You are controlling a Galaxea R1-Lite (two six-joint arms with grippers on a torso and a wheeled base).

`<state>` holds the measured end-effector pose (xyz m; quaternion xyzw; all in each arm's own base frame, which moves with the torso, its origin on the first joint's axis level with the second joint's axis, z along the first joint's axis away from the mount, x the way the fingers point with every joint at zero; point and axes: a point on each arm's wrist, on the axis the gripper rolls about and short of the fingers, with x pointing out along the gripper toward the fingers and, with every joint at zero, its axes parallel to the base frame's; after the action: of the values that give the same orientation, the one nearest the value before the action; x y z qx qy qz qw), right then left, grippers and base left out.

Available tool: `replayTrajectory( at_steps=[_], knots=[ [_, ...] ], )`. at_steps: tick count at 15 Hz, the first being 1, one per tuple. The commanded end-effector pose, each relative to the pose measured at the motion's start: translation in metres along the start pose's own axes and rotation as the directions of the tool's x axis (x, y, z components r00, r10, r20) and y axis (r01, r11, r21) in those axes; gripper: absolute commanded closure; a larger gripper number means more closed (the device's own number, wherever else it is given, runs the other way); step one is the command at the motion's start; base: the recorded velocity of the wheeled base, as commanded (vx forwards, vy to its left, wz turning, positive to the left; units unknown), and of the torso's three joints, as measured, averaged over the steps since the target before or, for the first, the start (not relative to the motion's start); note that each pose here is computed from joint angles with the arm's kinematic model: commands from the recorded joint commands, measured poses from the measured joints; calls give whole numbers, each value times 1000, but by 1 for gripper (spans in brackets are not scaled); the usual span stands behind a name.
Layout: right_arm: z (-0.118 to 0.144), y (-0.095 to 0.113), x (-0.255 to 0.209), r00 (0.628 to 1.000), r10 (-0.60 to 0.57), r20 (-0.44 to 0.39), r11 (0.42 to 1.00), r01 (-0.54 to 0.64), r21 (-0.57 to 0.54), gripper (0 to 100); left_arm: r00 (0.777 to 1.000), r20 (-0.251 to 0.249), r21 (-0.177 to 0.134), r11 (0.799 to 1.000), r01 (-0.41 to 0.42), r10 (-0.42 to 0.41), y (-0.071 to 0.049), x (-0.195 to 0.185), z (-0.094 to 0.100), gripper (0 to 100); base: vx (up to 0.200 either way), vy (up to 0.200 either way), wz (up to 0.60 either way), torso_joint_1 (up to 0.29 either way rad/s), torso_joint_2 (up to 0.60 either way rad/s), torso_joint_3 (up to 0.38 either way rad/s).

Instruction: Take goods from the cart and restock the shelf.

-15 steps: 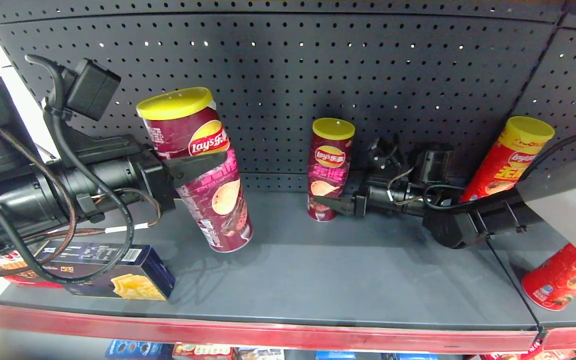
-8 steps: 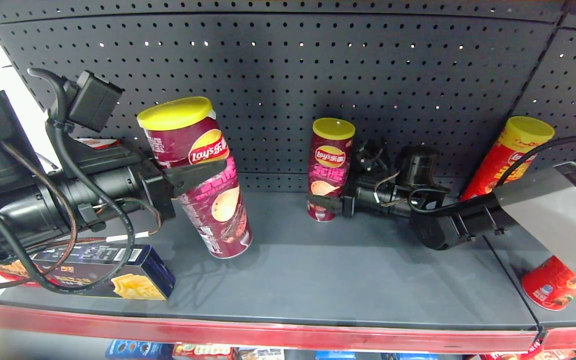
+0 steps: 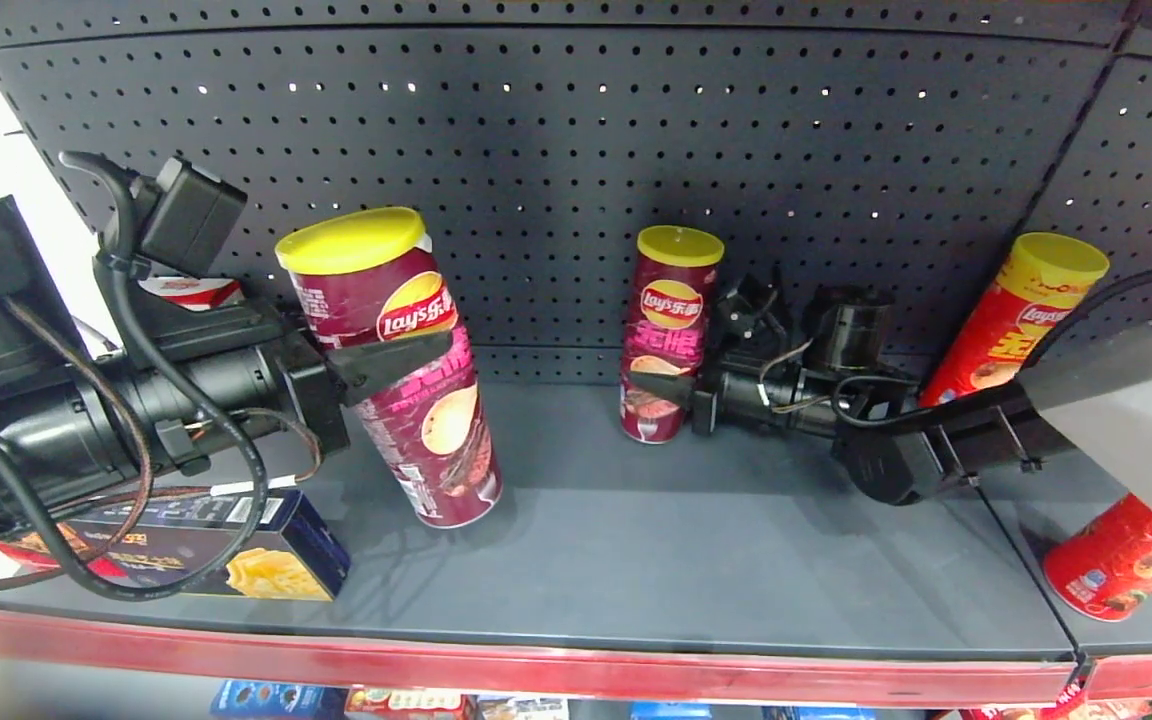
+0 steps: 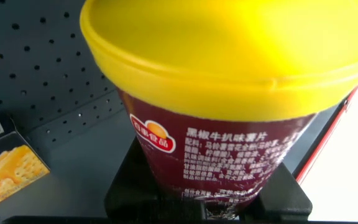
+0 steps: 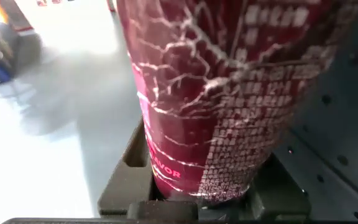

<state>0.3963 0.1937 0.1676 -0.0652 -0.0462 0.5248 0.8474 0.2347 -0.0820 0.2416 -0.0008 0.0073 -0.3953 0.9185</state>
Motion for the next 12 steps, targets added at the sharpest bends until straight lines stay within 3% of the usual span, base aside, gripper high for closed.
replayTrajectory(
  at_steps=[1,3,6,7,9,12],
  knots=[
    [31,18,-16,999,17,41,999,-16,-32,100,1000,9,5,1000,0,0,-3,-4,2,100,0,0,0,0,0,0],
    [37,42,-32,998,41,56,998,-39,-45,100,1000,18,9,1000,0,0,-4,-7,5,100,0,0,0,0,0,0],
    [24,89,-60,993,97,65,995,-94,-44,100,1000,11,5,1000,0,0,-5,-8,3,100,0,0,0,0,0,0],
    [21,95,-64,992,108,63,994,-105,-41,100,1000,11,5,1000,0,0,-5,-8,3,100,0,0,0,0,0,0],
    [11,126,-80,987,161,26,987,-161,-8,100,1000,9,3,1000,0,0,-5,-8,2,100,0,0,0,0,0,0],
    [-2,132,-83,985,175,-5,983,-175,-50,100,1000,6,2,1000,-4,4,-5,-8,2,100,0,0,0,0,0,0]
  ],
)
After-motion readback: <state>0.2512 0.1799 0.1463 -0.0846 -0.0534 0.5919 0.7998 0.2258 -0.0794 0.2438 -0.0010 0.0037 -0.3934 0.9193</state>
